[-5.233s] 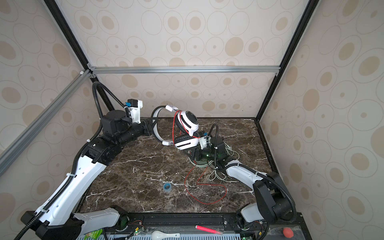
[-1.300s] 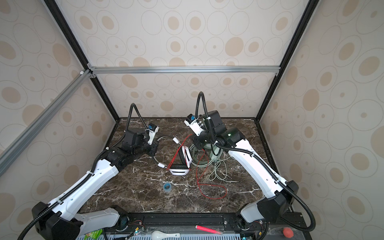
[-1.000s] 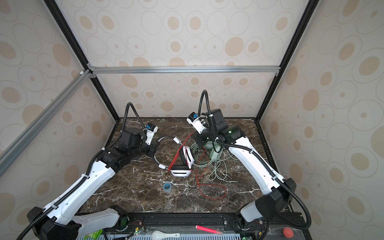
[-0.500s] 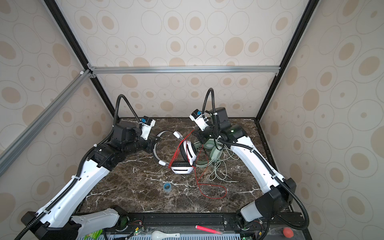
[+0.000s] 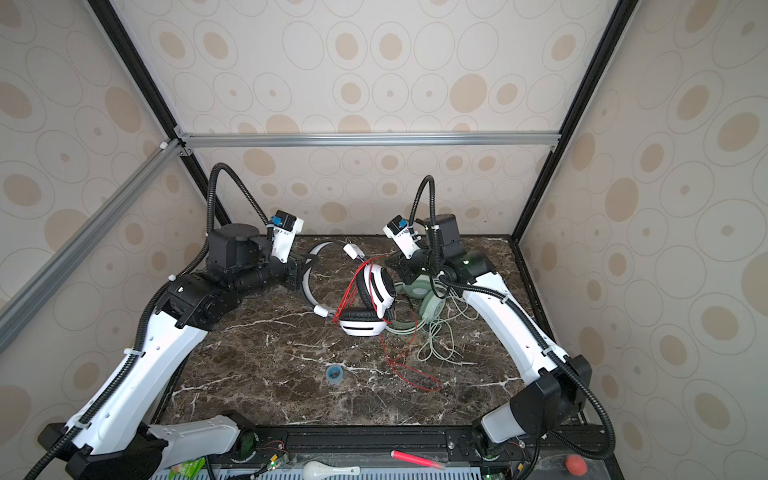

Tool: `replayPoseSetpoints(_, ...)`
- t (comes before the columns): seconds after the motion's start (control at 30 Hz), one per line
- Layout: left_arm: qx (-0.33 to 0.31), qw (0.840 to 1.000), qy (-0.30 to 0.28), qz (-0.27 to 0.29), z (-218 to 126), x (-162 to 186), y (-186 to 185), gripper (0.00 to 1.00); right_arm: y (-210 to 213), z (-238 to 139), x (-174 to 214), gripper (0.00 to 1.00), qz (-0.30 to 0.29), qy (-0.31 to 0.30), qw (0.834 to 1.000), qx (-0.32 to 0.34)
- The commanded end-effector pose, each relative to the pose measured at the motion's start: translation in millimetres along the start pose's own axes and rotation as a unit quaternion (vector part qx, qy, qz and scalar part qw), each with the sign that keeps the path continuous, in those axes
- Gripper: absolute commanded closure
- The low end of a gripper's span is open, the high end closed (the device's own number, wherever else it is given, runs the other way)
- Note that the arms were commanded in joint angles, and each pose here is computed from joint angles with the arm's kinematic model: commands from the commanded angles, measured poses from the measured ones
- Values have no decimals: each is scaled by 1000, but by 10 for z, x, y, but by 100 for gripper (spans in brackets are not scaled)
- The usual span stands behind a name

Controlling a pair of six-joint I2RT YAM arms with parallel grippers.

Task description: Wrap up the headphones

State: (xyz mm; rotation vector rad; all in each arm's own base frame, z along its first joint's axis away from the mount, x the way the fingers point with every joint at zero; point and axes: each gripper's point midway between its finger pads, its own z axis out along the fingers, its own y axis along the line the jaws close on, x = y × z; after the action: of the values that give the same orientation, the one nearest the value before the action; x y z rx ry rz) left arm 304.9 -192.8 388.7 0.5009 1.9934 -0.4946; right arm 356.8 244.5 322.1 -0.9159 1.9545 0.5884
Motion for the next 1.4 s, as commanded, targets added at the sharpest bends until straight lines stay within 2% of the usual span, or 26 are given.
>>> replayPoseSetpoints(0.0,0,999,-35,10,-134,-273,-45,100,-103,-34,-22,85,-8,-3,1000,27)
replayPoseSetpoints(0.53,-136,990,-28,24,-83,-236,430,100,-170,-265,-185,86,-29,-7,997,67)
replayPoseSetpoints(0.7,-120,992,-25,32,0,-247,383,100,-186,-325,-132,86,-39,5,996,80)
replayPoseSetpoints(1.1,-114,992,-13,56,-80,-280,345,100,-368,-293,-60,84,-85,38,988,122)
replayPoseSetpoints(1.37,-51,997,-29,49,-171,-372,105,100,-403,-158,-96,82,-95,24,988,122)
